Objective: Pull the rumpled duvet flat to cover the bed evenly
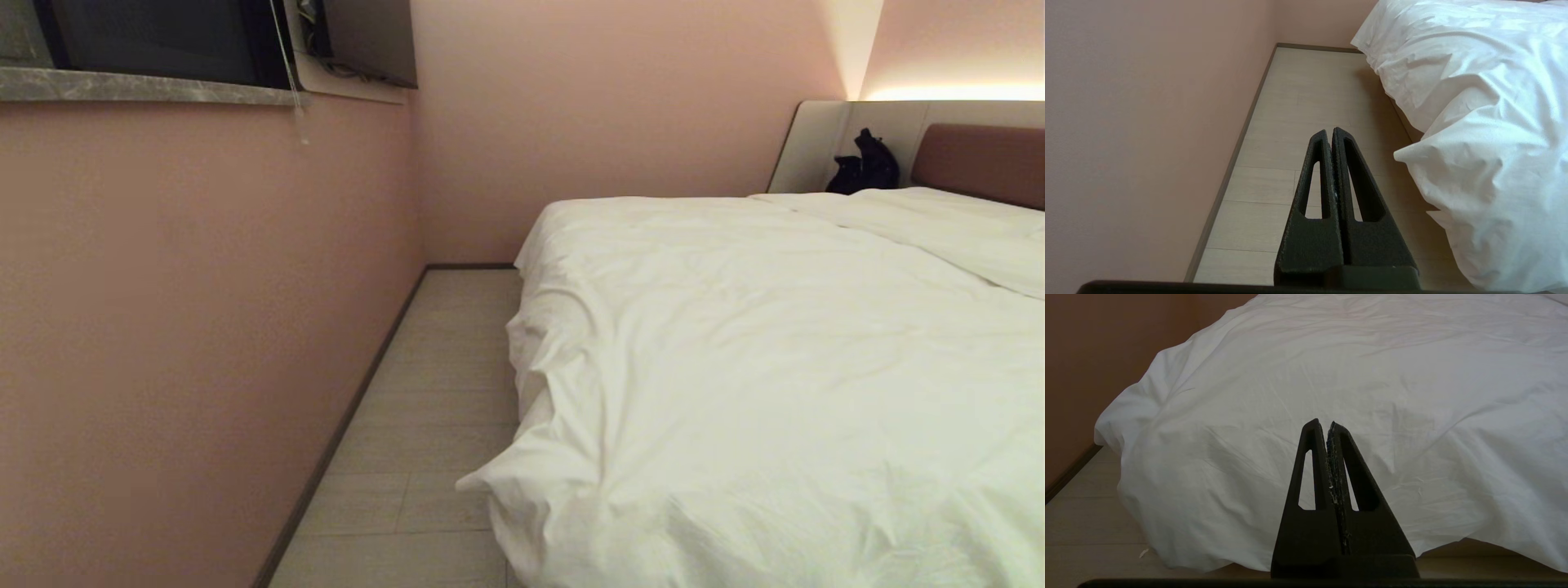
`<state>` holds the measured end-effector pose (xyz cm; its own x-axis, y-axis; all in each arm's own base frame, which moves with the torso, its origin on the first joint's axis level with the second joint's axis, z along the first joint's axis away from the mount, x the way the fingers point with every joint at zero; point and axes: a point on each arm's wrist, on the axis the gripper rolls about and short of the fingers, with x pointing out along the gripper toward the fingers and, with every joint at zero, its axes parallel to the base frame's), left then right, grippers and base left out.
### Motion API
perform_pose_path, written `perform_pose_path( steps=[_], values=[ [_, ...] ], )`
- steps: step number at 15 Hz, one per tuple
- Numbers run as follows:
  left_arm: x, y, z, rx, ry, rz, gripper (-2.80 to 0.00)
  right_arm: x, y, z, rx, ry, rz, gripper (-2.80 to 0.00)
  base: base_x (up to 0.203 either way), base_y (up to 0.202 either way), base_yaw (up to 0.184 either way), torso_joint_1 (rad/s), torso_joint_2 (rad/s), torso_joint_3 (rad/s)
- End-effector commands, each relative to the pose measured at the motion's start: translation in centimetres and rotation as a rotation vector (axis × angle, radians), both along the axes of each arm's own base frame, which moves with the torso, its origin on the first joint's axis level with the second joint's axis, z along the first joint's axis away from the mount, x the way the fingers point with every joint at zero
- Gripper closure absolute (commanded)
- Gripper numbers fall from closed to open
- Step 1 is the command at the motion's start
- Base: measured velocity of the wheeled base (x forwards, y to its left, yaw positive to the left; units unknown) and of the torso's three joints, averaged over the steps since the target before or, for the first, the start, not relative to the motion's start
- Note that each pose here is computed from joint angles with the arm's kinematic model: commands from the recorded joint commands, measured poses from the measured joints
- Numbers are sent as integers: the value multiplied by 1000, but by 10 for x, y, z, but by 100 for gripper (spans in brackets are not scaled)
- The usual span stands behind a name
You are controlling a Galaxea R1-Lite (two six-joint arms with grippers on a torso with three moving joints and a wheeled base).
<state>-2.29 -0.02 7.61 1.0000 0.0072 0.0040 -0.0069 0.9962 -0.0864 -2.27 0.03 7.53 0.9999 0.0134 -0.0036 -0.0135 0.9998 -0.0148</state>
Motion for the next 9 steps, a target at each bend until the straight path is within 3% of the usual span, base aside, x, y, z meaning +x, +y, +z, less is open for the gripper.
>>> perform_pose_path(
  steps=[1, 7, 9],
  values=[
    [0, 0, 0, -1, 1, 0, 0, 0, 0, 0, 0, -1, 2, 0, 0, 0, 0, 0, 0, 0],
    [0, 0, 0, -1, 1, 0, 0, 0, 0, 0, 1, -1, 2, 0, 0, 0, 0, 0, 0, 0],
    [0, 0, 0, -1, 0, -1, 0, 0, 0, 0, 0, -1, 0, 0, -158, 0, 1, 7, 0, 2]
  ],
)
